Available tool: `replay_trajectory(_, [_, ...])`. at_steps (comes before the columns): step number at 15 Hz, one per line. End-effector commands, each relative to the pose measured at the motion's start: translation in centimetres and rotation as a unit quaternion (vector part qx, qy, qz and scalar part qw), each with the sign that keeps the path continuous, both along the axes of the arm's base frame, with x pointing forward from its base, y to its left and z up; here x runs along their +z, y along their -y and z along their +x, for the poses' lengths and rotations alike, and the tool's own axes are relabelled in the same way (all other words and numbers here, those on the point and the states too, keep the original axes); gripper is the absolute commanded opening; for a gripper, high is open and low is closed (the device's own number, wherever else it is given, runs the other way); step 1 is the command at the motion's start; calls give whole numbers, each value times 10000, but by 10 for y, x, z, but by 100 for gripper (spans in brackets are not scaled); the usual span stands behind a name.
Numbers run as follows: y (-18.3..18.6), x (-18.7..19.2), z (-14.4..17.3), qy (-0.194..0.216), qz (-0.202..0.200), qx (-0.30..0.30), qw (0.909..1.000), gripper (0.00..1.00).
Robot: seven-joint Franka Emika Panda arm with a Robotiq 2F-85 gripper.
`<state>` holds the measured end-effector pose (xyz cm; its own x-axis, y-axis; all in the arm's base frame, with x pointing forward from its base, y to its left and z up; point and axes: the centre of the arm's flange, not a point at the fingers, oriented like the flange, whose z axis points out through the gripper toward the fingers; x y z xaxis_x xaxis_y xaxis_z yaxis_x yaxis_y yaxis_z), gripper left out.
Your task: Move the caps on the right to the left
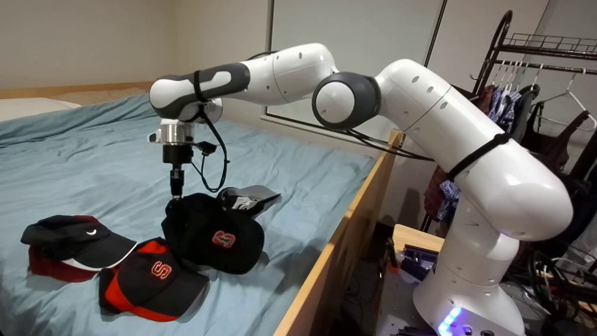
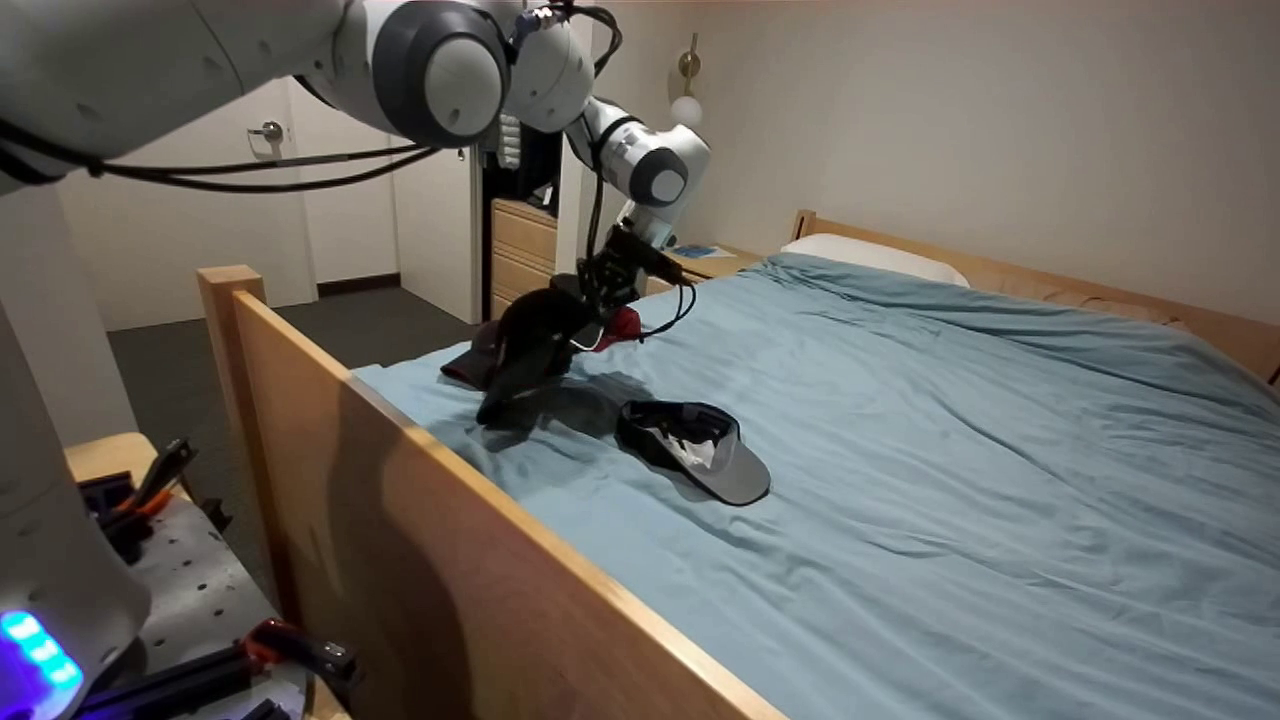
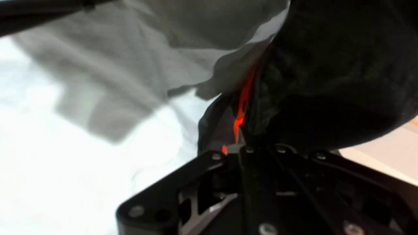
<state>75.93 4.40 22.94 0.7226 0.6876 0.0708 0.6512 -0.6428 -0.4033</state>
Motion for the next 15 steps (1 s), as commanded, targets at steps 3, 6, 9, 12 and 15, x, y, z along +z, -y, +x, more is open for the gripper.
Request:
replay_trajectory(3, [46, 21, 13, 512, 482, -626, 9956, 5])
replay_trajectory(6, [73, 21, 11, 533, 604, -885, 9928, 5])
replay_trajectory(9, [96, 22, 12, 601, 703, -1241, 9879, 5])
replay_trajectory(12, [106, 25, 14, 841, 626, -1465, 9836, 37])
replay_trajectory(15, [108, 32, 19, 1063, 583, -1641, 9790, 55])
